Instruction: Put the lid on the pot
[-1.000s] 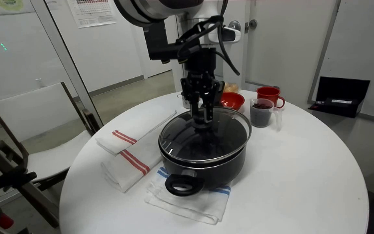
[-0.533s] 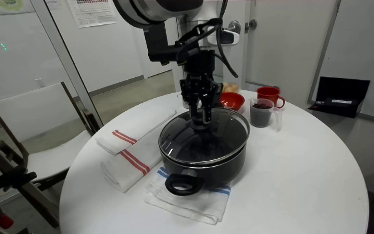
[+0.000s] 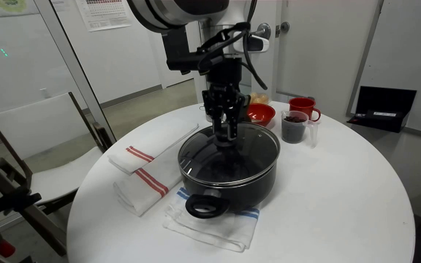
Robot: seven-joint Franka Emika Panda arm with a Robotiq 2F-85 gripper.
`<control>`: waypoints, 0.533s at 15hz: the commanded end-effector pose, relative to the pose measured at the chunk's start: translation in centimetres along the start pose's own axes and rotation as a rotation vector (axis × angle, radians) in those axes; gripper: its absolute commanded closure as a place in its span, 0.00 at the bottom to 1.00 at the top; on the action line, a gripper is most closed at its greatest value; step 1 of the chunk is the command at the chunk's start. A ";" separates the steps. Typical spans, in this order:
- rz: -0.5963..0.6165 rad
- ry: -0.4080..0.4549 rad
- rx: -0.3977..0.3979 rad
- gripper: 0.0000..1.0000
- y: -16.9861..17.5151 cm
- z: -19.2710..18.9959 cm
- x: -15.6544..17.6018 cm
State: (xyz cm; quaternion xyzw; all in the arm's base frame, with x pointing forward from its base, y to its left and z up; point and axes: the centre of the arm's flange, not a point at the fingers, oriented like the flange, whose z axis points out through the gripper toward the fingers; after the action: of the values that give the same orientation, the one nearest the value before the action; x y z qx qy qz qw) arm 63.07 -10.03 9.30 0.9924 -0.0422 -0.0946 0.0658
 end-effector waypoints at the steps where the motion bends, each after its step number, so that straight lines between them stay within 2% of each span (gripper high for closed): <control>1: 0.001 -0.010 0.054 0.75 -0.5 -0.2 0.2; 8: 0.025 -0.015 0.087 0.75 -0.5 0.3 0.1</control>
State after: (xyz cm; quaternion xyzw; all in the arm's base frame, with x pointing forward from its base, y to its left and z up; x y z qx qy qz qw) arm 62.95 -9.84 8.91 0.9927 -0.0567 -0.0963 0.0449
